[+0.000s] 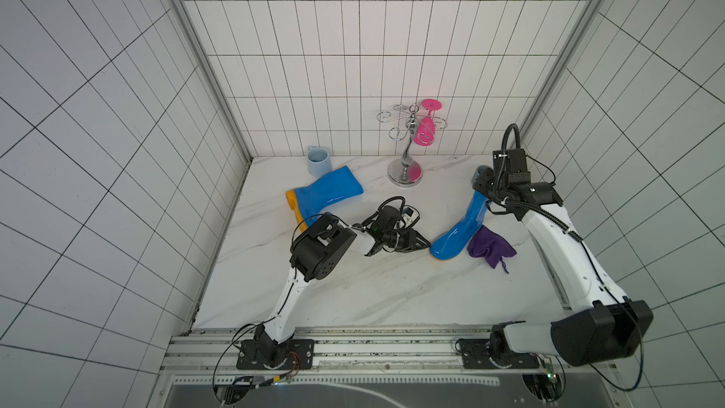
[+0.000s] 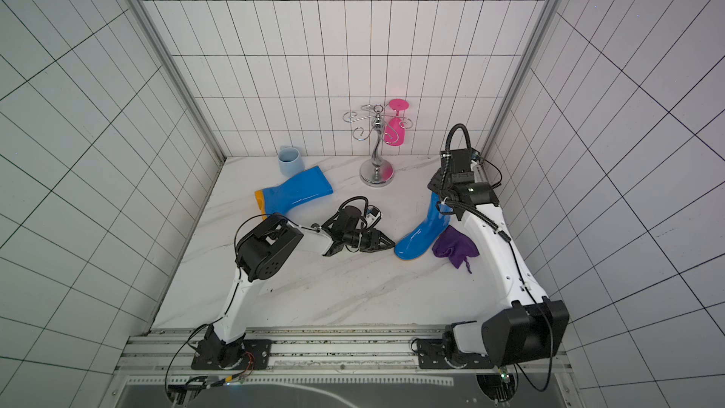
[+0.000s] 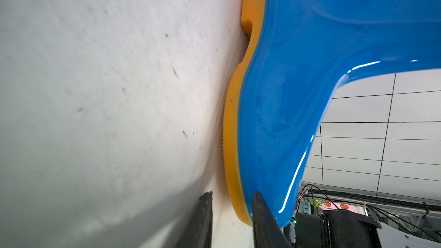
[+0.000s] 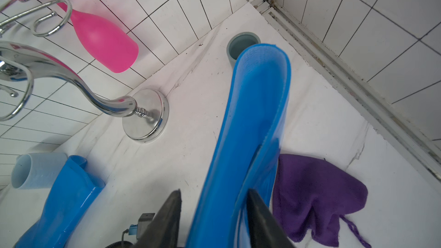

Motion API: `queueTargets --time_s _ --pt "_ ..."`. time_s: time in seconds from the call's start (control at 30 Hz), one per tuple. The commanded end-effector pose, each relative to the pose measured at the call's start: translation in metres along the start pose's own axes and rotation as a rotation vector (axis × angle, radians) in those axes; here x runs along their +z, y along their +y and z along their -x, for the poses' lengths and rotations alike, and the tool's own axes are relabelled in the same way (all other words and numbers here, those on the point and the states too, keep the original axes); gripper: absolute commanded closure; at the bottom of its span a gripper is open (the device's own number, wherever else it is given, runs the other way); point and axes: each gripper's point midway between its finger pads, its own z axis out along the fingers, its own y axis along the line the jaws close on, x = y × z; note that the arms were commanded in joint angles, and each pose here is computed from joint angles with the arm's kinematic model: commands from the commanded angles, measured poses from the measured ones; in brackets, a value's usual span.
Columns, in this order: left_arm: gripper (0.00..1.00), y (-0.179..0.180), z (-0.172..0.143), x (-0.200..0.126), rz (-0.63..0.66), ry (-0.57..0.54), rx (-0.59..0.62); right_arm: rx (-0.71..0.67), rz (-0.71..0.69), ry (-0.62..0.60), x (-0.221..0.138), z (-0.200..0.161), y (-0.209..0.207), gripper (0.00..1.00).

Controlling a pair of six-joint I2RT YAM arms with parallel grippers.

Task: Wipe the rubber boots with a cloth
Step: Move the rubber boot to the center of the board.

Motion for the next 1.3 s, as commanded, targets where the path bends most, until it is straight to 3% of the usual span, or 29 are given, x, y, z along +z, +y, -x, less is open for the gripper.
queueTargets --time_s 0.0,0.07,0.1,0.37,0.63,0.87,1.27 --pt "0.70 0.021 -0.010 0.003 0.023 0.014 -0.035 -0.006 -0.032 0.005 0.012 -0.002 -0.006 0.77" --pt "0.70 0.021 -0.009 0.000 0.023 0.010 -0.037 -0.025 -0.039 0.001 0.018 0.002 -0.003 0.98" --pt "0.70 0.022 -0.009 -0.003 0.024 0.006 -0.039 -0.031 -0.041 -0.001 0.020 0.005 0.000 1.00" --pt "0.70 0.030 0.000 -0.031 0.044 -0.044 -0.052 -0.137 0.003 -0.053 0.032 0.037 0.044 1.00" --pt "0.70 0.036 0.012 -0.025 0.041 -0.054 -0.061 -0.303 0.042 -0.089 0.039 0.065 0.096 1.00" --pt "0.70 0.037 0.021 -0.025 0.043 -0.063 -0.059 -0.484 0.067 -0.041 0.057 0.065 0.127 1.00" --pt "0.70 0.046 0.026 -0.036 0.051 -0.080 -0.074 -0.577 -0.067 -0.002 0.077 0.047 0.092 1.00"
